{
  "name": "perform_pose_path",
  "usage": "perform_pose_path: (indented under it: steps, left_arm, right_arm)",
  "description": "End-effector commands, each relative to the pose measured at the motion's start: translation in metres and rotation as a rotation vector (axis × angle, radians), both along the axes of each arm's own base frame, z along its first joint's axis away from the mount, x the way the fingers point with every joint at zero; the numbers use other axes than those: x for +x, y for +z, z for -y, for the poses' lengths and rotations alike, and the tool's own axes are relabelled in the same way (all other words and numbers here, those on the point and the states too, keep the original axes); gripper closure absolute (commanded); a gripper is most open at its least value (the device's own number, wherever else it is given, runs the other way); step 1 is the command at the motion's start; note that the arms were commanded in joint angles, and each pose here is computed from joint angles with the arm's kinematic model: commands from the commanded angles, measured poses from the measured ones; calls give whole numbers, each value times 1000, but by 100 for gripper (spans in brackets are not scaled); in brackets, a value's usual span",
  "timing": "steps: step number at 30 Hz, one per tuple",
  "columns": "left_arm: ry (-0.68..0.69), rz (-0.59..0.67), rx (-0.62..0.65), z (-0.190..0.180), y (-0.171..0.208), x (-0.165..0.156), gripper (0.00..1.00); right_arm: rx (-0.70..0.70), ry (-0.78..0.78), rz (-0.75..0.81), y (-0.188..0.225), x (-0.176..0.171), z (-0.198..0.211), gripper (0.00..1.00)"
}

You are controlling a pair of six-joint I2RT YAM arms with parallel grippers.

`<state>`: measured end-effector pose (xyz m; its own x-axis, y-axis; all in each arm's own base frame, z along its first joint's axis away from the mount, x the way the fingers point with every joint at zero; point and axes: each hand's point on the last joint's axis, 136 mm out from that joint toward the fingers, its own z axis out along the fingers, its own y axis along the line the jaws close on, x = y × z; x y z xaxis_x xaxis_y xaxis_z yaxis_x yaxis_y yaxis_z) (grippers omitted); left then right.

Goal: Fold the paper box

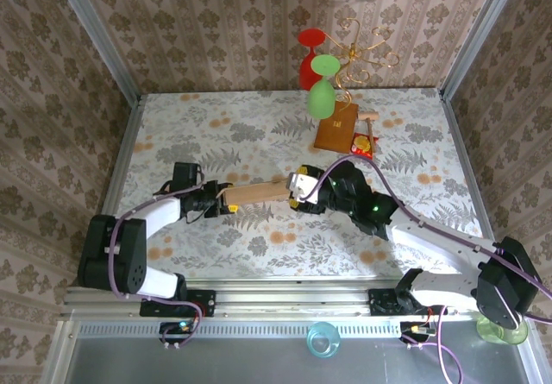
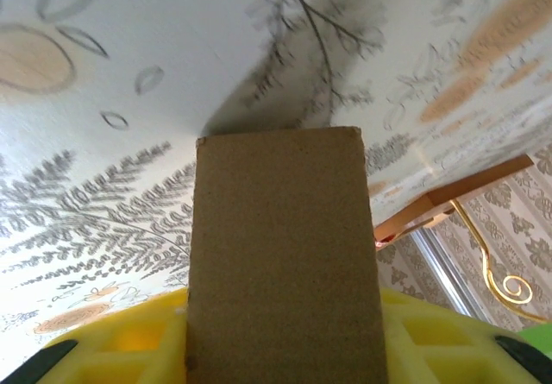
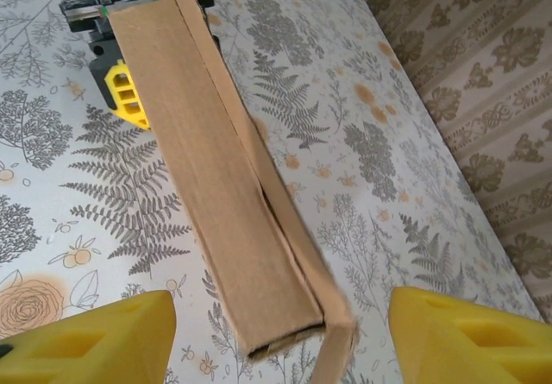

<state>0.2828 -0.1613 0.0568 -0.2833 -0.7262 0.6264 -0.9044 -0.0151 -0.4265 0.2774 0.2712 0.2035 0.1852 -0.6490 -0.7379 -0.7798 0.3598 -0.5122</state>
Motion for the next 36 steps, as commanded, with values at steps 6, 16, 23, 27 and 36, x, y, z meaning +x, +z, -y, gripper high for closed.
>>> perform_pose_path:
  steps: [6, 16, 23, 27, 36]
  left_arm:
    - [52, -271, 51, -27, -54, -15, 91]
    - [101, -347, 35, -31, -70, -14, 100]
    - [84, -425, 151, -52, -56, -23, 100]
    - [104, -455, 172, -58, -49, -22, 100]
    - [115, -490, 205, -63, -42, -13, 100]
  right_arm:
    - [141, -176, -199, 21, 31, 21, 45]
    - [239, -332, -366, 19, 59, 16, 52]
    - [254, -332, -447, 20, 65, 3, 55]
    - [287, -355, -471, 24, 64, 4, 56]
    - [267, -387, -496, 16, 65, 1, 57]
